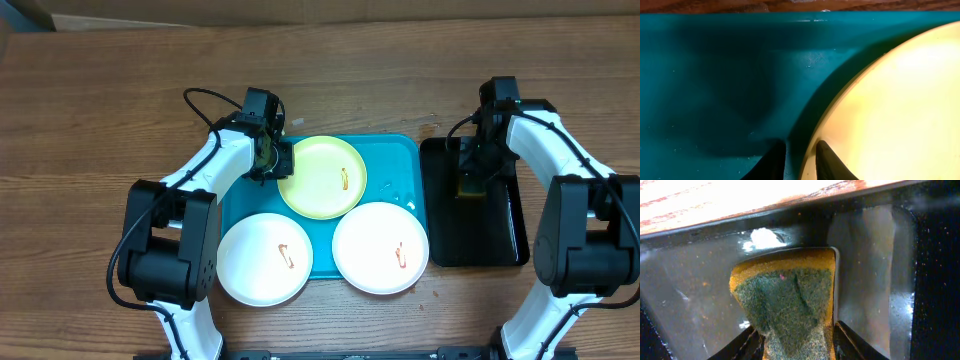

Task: Clean dirty plates on tray and stack at the side
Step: 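Grasp the green sponge with the right gripper and lift it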

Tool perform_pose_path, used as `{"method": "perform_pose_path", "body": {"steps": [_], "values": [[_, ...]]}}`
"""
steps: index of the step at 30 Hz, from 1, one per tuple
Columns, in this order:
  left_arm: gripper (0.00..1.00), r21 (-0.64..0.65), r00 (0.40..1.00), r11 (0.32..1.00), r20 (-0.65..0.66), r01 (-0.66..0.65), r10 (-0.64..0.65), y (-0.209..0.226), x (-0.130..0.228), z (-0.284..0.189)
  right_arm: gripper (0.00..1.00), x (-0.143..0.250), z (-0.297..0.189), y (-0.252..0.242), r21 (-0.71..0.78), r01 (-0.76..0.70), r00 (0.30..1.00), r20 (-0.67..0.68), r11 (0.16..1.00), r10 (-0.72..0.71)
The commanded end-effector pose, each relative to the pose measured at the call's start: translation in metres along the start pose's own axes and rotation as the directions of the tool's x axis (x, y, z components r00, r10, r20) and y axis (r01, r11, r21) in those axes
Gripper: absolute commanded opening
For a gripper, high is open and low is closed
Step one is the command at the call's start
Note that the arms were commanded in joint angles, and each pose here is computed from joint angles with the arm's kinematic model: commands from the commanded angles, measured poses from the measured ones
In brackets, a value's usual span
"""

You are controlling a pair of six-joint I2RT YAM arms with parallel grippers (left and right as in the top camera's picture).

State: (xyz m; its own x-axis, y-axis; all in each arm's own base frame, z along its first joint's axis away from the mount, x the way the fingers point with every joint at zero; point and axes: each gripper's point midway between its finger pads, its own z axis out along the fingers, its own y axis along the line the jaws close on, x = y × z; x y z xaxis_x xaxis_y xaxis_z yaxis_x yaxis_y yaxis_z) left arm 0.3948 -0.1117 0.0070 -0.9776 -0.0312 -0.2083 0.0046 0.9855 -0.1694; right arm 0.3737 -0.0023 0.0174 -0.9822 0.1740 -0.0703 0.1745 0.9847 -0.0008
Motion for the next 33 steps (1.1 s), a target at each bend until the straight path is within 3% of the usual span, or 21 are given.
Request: {"method": "perform_pose_path", "body": {"steps": [1, 8, 9, 11, 17, 22, 27, 31, 33], "values": [[0.24, -0.019, 1.0, 1.0, -0.019, 0.004, -0.004, 0.004, 0.006, 0.006, 0.45, 0.003, -0.003, -0.002, 0.01, -0.004, 1.0, -0.002, 1.0, 0.004], [0.27, -0.018, 1.0, 1.0, -0.017, 0.004, -0.004, 0.004, 0.005, 0.006, 0.43, 0.009, -0.003, 0.0, -0.005, -0.005, 1.0, -0.03, 1.0, 0.005], [0.27, -0.018, 1.0, 1.0, -0.015, 0.003, -0.003, 0.004, 0.005, 0.006, 0.34, 0.01, -0.003, 0.0, -0.006, -0.005, 0.999, -0.034, 1.0, 0.005], [0.28, -0.017, 1.0, 1.0, -0.012, 0.003, -0.003, 0.004, 0.004, 0.006, 0.04, 0.015, -0.003, 0.0, -0.002, -0.006, 0.999, -0.053, 1.0, 0.006], [0.31, -0.017, 1.0, 1.0, -0.011, 0.003, -0.003, 0.004, 0.004, 0.006, 0.04, 0.015, -0.015, -0.001, 0.0, -0.026, 0.998, -0.055, 1.0, 0.026], [0.27, -0.015, 1.0, 1.0, -0.005, 0.002, -0.002, 0.003, 0.001, 0.005, 0.04, 0.015, -0.048, 0.002, -0.008, -0.022, 1.0, -0.02, 1.0, 0.022], [0.33, -0.013, 1.0, 1.0, 0.004, -0.011, 0.011, 0.002, -0.002, 0.004, 0.04, 0.028, -0.059, 0.003, 0.037, -0.044, 0.998, -0.04, 0.998, 0.046], [0.24, -0.013, 1.0, 1.0, 0.006, -0.011, 0.011, 0.002, -0.002, 0.004, 0.04, 0.031, -0.058, 0.004, 0.096, -0.13, 0.991, -0.026, 0.987, 0.133], [0.16, -0.012, 1.0, 1.0, 0.006, -0.011, 0.011, 0.002, -0.002, 0.004, 0.04, 0.034, -0.058, 0.014, 0.096, -0.087, 0.995, -0.03, 0.992, 0.09]]}}
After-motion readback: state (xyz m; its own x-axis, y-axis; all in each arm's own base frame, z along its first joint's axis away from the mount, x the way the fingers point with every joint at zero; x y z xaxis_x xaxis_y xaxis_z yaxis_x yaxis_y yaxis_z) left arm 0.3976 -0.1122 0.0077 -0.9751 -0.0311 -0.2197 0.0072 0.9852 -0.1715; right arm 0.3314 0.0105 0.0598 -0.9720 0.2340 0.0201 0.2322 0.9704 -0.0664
